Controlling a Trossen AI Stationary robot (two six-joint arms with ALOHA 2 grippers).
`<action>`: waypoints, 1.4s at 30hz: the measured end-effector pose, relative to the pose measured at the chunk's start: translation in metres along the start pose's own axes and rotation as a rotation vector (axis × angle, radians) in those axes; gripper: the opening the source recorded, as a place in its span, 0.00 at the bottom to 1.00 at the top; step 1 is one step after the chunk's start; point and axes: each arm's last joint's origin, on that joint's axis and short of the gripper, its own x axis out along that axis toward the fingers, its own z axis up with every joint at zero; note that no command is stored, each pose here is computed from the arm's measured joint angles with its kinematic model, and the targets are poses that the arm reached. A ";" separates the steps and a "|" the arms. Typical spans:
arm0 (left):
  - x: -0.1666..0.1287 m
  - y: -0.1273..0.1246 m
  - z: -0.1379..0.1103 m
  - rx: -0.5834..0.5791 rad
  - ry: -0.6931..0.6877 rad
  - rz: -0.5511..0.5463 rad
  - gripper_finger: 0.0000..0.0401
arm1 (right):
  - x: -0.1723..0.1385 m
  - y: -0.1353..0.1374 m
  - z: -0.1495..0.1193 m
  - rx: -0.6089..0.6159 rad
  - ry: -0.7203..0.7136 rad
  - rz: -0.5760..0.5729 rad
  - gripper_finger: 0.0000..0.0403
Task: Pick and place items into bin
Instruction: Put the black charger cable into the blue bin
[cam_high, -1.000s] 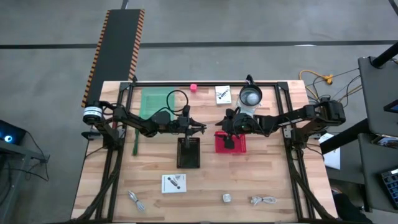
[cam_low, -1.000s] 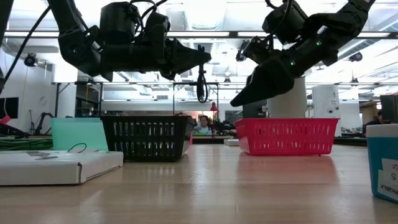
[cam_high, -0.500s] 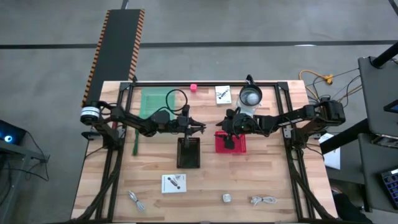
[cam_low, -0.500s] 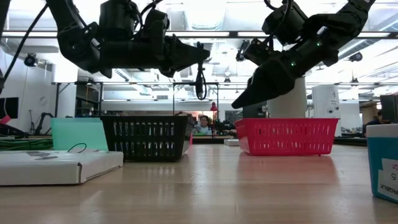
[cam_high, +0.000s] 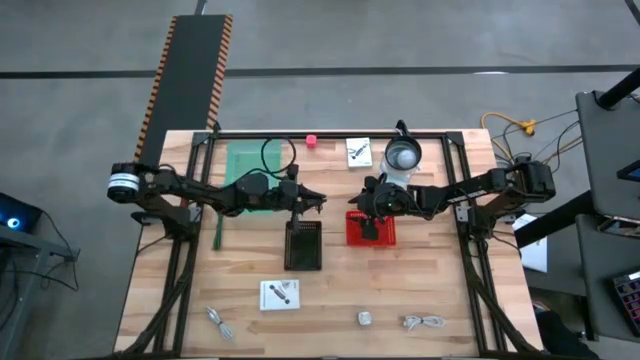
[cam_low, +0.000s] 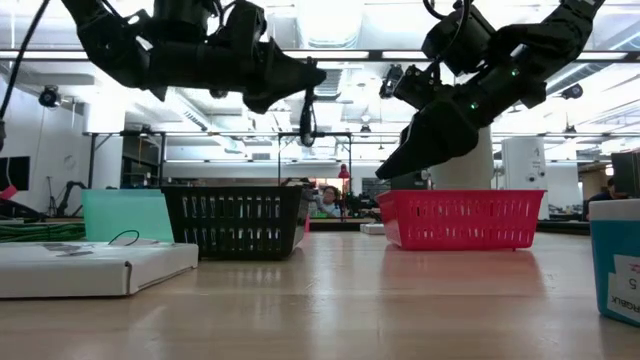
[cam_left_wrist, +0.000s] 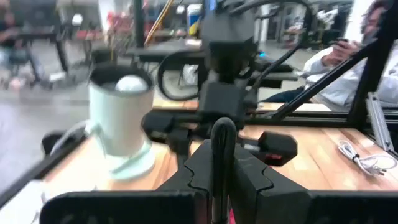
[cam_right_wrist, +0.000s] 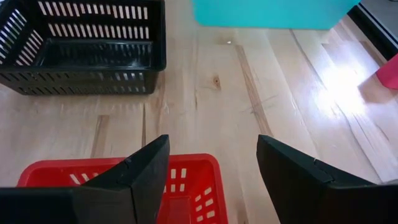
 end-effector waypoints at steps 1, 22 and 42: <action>-0.001 0.000 0.002 -0.011 0.004 0.010 0.03 | 0.000 0.000 0.000 0.000 0.000 0.000 0.56; -0.021 0.002 0.023 -0.111 0.040 0.101 0.03 | 0.000 0.000 -0.004 -0.004 0.012 0.001 0.56; -0.024 0.008 0.041 -0.064 0.351 0.334 0.03 | 0.000 0.000 -0.006 -0.008 0.018 0.001 0.56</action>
